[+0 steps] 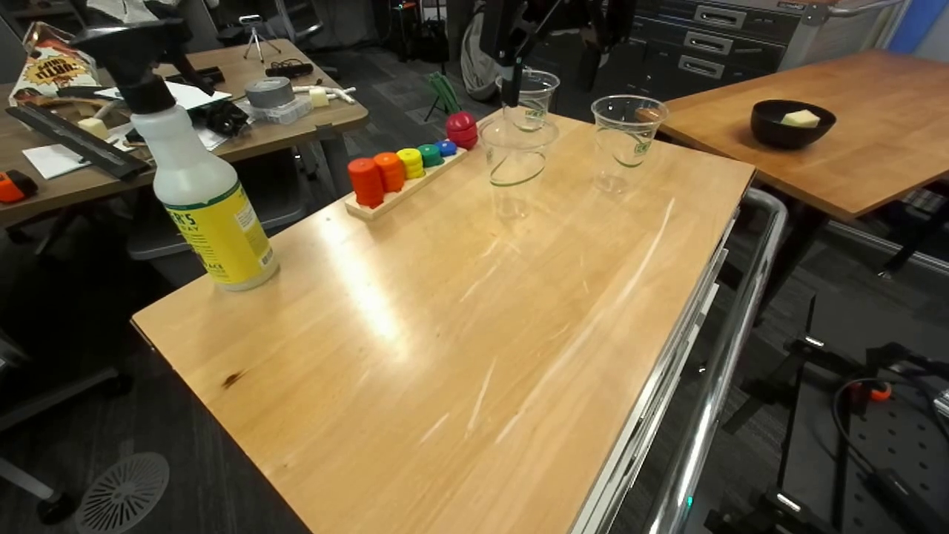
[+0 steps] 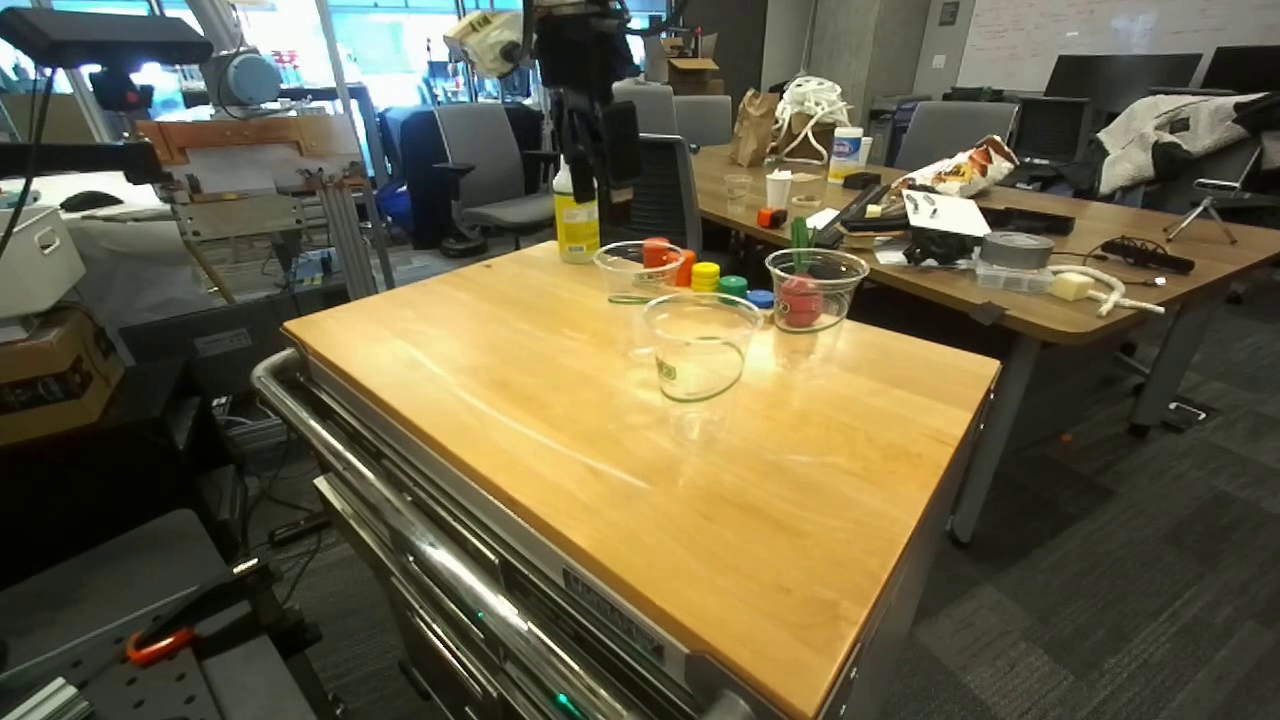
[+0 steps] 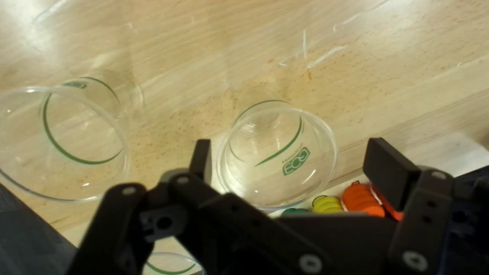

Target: Put the cups one inside the other

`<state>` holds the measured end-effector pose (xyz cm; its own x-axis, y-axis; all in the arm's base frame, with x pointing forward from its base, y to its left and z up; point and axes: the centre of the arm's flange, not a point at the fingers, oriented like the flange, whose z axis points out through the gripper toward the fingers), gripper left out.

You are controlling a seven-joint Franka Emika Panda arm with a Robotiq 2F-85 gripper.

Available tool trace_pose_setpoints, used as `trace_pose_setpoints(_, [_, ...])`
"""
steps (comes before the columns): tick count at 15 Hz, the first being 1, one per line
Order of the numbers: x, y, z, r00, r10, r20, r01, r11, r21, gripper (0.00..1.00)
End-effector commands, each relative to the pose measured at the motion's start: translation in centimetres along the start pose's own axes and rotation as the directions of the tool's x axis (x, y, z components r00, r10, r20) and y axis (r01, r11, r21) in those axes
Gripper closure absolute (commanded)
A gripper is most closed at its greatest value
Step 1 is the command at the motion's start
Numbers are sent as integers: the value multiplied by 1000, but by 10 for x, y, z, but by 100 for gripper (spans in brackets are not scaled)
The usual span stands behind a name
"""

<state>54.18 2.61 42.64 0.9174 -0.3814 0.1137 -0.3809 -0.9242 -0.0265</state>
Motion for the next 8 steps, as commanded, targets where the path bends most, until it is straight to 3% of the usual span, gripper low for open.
trace_pose_setpoints(1, [31,-9,-5,998,14,54,-12,999,-48,0])
trace_pose_setpoints(8, [49,12,33,978,21,206,-2,996,-91,0])
